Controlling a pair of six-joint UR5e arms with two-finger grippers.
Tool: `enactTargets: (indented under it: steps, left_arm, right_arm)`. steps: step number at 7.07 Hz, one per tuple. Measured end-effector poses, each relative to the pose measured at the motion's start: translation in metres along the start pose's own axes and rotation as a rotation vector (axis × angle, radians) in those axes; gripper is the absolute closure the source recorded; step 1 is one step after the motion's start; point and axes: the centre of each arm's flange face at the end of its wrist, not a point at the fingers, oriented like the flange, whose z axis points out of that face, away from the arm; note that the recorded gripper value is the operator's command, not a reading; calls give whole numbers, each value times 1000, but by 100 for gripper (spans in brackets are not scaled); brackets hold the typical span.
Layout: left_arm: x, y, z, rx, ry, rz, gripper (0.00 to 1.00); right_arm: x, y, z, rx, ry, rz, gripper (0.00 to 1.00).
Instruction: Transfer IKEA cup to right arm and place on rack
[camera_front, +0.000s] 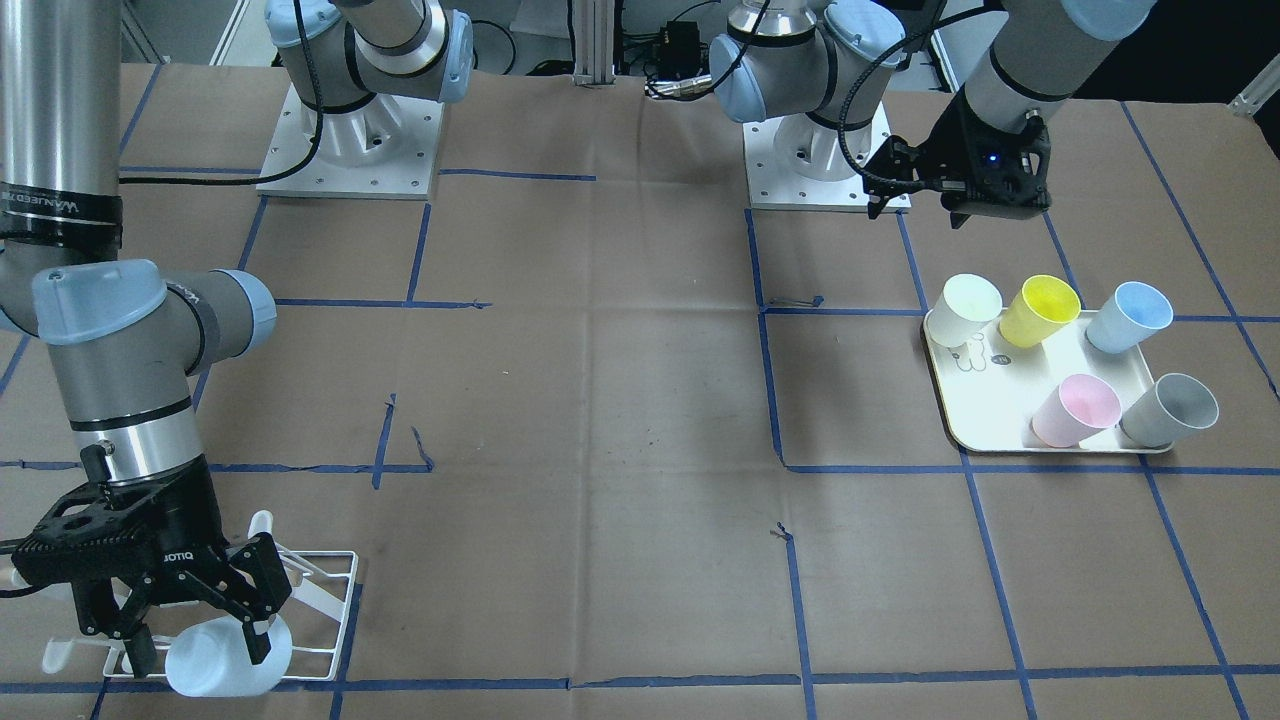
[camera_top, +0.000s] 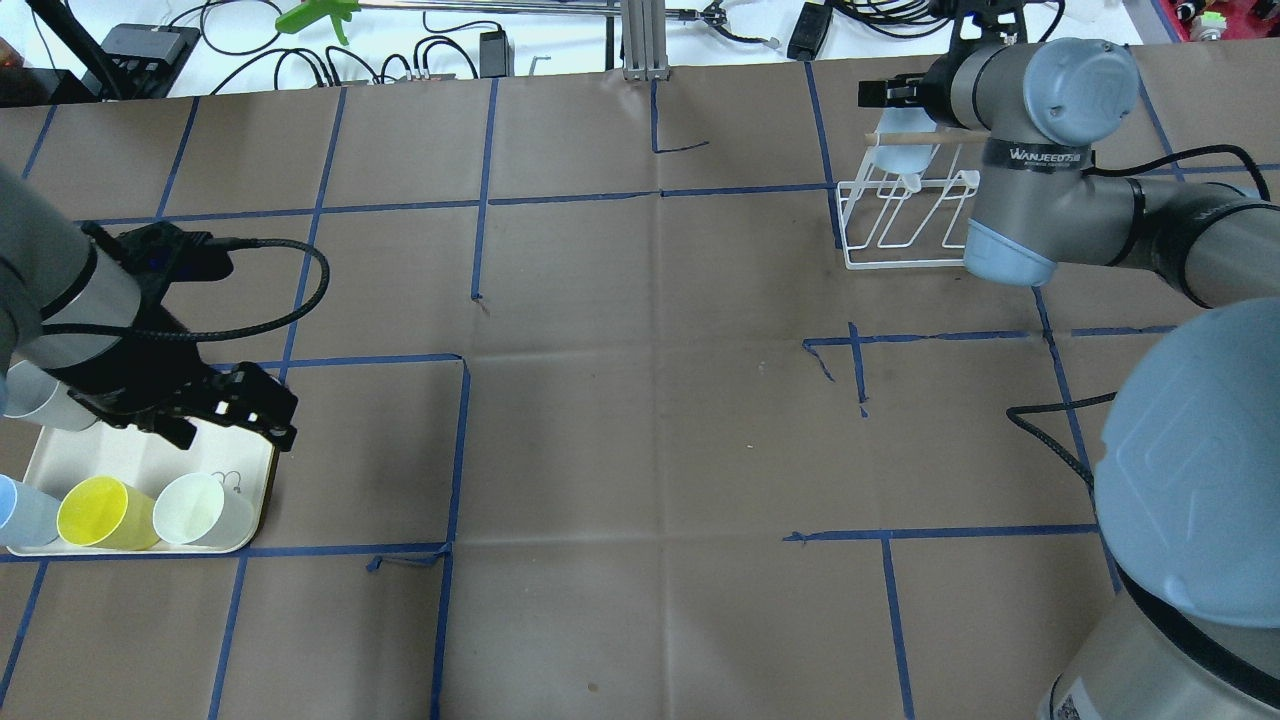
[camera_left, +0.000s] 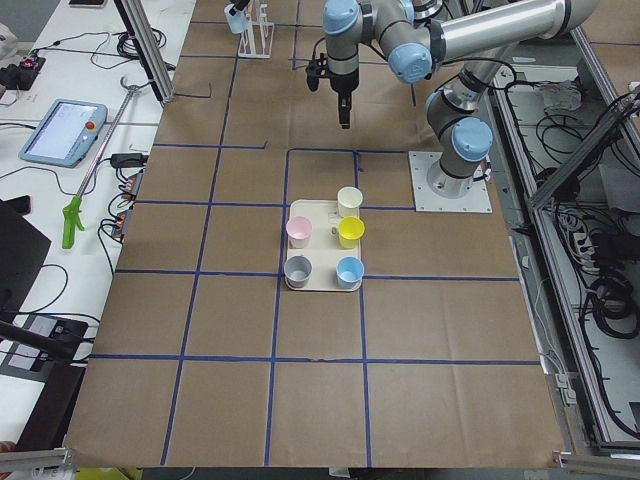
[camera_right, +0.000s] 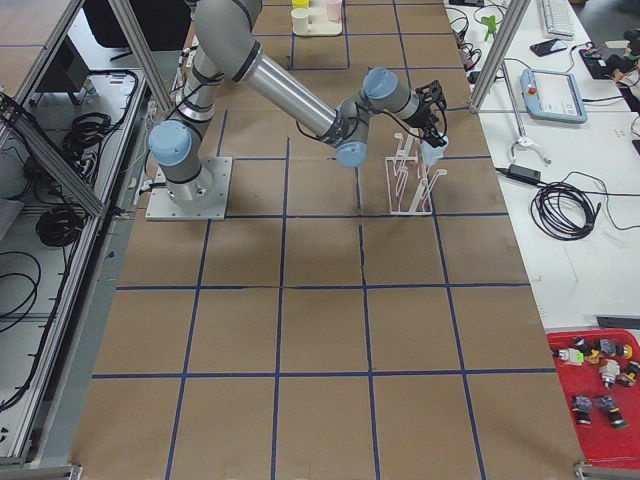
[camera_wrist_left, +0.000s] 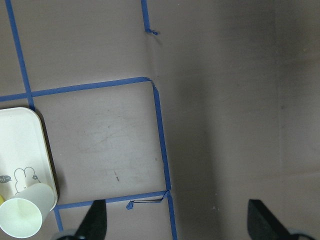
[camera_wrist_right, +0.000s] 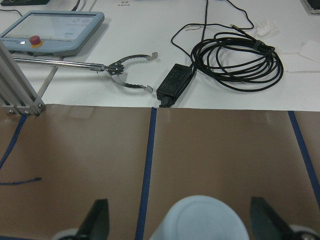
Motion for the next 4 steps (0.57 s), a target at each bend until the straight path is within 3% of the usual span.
enactTargets:
  steps: [4]
  left_arm:
    - [-82,13,31,39,-54,-21,1]
  right_arm:
    - [-4,-16,-14,42,-8,-12,0]
